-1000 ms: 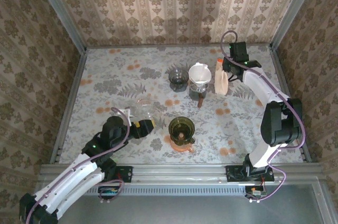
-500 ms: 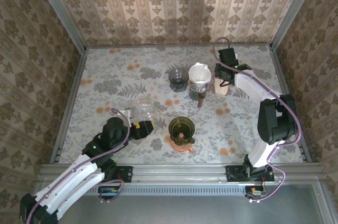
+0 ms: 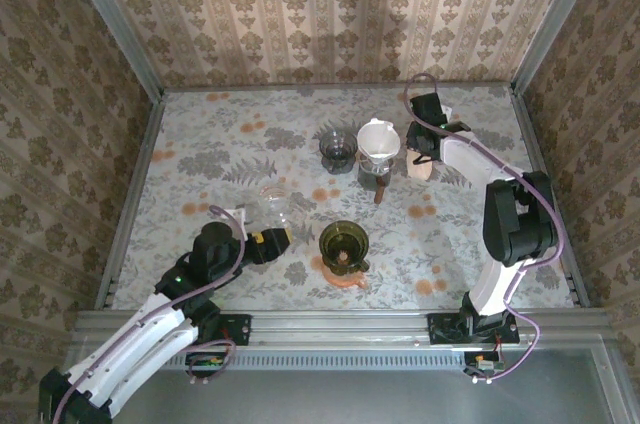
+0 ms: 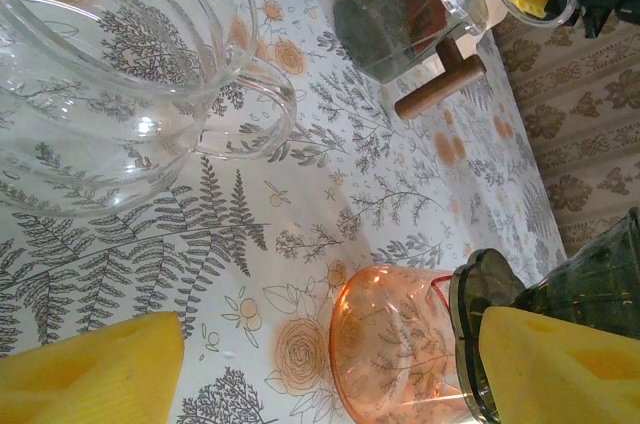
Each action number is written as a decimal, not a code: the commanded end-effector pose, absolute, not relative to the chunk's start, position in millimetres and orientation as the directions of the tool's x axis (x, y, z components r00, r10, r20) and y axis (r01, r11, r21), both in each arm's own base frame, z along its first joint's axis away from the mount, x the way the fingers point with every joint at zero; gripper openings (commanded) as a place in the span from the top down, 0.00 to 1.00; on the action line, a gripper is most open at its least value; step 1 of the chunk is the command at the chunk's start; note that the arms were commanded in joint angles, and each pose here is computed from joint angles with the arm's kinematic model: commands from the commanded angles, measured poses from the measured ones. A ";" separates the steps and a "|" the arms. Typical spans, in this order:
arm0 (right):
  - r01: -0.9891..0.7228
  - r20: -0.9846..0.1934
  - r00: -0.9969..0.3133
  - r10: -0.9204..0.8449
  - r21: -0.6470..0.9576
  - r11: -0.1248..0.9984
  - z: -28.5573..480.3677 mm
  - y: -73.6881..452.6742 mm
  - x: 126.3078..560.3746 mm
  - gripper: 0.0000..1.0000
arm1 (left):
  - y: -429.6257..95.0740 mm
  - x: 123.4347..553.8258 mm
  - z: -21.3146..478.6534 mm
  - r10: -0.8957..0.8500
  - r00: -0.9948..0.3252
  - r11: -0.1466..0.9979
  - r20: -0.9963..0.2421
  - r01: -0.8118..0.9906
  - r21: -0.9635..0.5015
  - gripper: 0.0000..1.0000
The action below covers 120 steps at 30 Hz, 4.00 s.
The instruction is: Place the coffee filter in the dripper
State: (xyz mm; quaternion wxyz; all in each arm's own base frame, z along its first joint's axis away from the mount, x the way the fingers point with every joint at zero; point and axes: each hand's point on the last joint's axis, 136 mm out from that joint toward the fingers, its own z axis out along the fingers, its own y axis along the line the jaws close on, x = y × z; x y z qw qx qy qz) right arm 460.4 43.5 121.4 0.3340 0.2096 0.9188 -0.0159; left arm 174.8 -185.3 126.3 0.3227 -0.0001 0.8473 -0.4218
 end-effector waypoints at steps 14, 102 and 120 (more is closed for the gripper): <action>0.387 -0.666 -0.673 0.322 0.053 0.921 132.9 41.9 469.6 1.00 | -184.3 173.9 125.2 -0.276 -0.794 0.633 -0.542 0.274 -0.724 0.21; 0.381 -0.654 -0.713 0.253 -0.059 0.923 127.6 42.0 478.3 0.94 | -182.9 176.8 123.0 -0.288 -0.798 0.629 -0.529 0.259 -0.733 0.21; 0.384 -0.703 -0.668 0.245 -0.044 0.922 164.2 36.8 470.7 0.98 | -184.0 176.8 121.7 -0.286 -0.801 0.626 -0.525 0.259 -0.736 0.21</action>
